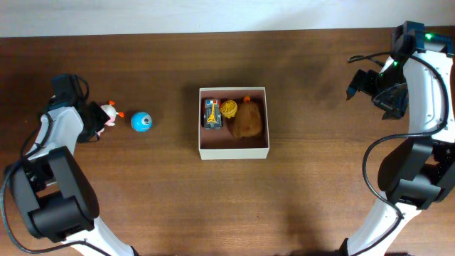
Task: Pack container
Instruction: 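Grasp the pink-white pig toy with the left gripper and lift it, then carry the pig right into the box and release it front-left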
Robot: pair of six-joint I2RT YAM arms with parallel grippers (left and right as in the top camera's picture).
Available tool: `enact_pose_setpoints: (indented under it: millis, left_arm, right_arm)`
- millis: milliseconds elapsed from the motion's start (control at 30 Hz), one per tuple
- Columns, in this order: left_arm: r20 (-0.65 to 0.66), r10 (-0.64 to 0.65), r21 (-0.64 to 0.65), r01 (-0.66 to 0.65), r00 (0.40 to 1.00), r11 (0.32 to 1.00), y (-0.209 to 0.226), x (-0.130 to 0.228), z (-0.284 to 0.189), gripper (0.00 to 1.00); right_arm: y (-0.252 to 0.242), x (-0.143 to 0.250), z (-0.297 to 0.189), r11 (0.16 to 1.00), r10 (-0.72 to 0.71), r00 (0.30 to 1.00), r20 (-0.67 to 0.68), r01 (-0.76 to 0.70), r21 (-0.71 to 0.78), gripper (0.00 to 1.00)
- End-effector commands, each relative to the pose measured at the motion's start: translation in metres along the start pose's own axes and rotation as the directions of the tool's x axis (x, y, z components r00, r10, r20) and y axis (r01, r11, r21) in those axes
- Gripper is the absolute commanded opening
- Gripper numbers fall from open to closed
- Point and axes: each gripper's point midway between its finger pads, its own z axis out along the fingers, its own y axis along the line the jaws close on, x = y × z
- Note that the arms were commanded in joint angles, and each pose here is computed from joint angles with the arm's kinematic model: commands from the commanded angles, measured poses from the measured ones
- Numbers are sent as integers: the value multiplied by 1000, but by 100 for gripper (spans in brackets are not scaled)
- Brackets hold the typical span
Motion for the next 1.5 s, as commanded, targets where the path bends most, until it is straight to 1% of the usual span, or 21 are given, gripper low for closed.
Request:
enact_pose_setpoints:
  millis: [0, 167, 300, 433, 567, 700, 767, 900, 1033, 1133, 1233, 1300, 1333, 1467]
  left_arm:
    - [39, 37, 168, -43, 999, 985, -34, -23, -36, 2]
    - [135, 57, 311, -97, 989, 945, -63, -51, -99, 2]
    - [197, 61, 425, -141, 979, 894, -83, -60, -153, 2]
    - [249, 109, 509, -226, 962, 831, -105, -48, -199, 2]
    - [257, 206, 531, -316, 944, 787, -132, -15, -224, 2]
    - [219, 340, 549, -403, 915, 732, -162, 31, -228, 2]
    - [190, 397, 546, -433, 898, 717, -173, 54, -228, 2]
    - [165, 495, 513, -503, 853, 696, -190, 93, -228, 2]
    - [152, 575, 512, -562, 804, 650, -208, 131, -235, 2]
    - [135, 593, 485, -575, 794, 659, -217, 152, -234, 2]
    - [93, 599, 445, -571, 796, 690, -219, 168, -226, 2]
    - [48, 609, 421, -569, 792, 707, -219, 179, -215, 2]
    - [3, 614, 410, -561, 789, 719, -218, 188, -206, 2]
    - [-93, 610, 379, -538, 787, 753, -216, 204, -184, 2]
  right_arm:
    - [-2, 0, -6, 1000, 14, 1000, 17, -14, 3, 99]
    - [-2, 0, -6, 1000, 14, 1000, 17, -14, 3, 99]
    - [-2, 0, -6, 1000, 14, 1000, 17, -14, 3, 99]
    - [-2, 0, -6, 1000, 14, 1000, 17, -14, 3, 99]
    - [-2, 0, -6, 1000, 14, 1000, 17, -14, 3, 99]
    - [-2, 0, -6, 1000, 14, 1000, 17, -14, 3, 98]
    - [-2, 0, -6, 1000, 14, 1000, 17, -14, 3, 99]
    - [-2, 0, -6, 1000, 14, 1000, 17, -14, 3, 99]
    - [-2, 0, -6, 1000, 14, 1000, 17, -14, 3, 99]
    - [-2, 0, -6, 1000, 14, 1000, 17, -14, 3, 99]
    - [-2, 0, -6, 1000, 14, 1000, 17, -14, 3, 99]
    - [-2, 0, -6, 1000, 14, 1000, 17, -14, 3, 99]
    - [-2, 0, -6, 1000, 14, 1000, 17, -14, 3, 99]
    - [-2, 0, -6, 1000, 14, 1000, 17, -14, 3, 99]
